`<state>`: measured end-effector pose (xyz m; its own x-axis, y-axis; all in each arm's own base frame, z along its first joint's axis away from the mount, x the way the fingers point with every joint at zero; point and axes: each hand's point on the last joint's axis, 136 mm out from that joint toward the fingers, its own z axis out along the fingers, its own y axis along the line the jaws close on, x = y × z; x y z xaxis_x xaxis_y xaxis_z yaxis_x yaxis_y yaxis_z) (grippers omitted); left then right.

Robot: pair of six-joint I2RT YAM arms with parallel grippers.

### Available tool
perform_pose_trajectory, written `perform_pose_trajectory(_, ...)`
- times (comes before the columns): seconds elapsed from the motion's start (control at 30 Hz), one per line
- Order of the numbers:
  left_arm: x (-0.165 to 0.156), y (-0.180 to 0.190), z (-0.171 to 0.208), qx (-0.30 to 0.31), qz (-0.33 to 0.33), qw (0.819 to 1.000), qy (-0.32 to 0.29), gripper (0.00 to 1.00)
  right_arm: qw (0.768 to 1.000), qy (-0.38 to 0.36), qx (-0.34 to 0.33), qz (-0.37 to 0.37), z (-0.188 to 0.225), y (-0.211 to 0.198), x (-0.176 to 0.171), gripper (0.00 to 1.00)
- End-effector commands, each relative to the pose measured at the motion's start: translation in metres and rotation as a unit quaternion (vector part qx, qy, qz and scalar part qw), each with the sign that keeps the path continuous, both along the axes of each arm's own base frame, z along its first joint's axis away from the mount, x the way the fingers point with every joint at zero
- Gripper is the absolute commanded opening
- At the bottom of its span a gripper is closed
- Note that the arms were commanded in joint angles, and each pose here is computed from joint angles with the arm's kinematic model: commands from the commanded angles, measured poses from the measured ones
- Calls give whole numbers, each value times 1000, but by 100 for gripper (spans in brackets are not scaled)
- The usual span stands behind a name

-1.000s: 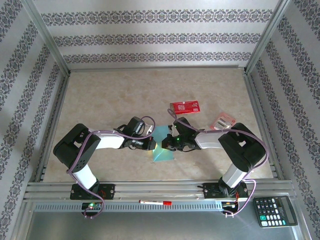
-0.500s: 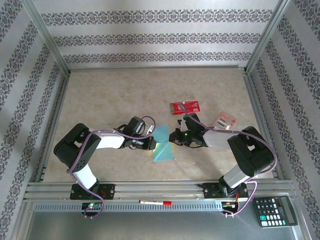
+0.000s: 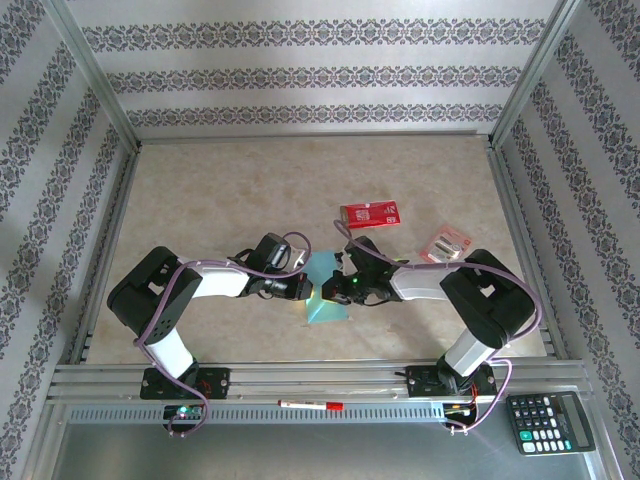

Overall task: Fold a paper plane with a square sheet of paper (pick it up from the middle)
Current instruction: Fold the triangle a second time at the center of the table.

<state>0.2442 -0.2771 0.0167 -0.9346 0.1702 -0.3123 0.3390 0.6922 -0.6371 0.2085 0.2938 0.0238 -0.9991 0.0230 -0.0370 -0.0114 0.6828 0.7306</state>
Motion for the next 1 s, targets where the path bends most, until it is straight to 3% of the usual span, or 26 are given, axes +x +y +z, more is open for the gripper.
perform_pose_trajectory(0.0,-18,29,-42,78,15,996,50,0,1000,-2,12,1,5,12,-1,4)
perform_pose_trajectory(0.5,-18,30,-42,78,15,996,49,0,999,32,-6,20,-16,13,-29,4)
perform_pose_trajectory(0.97,-17,28,-42,75,14,996,51,0,999,-2,25,-22,11,0,18,3)
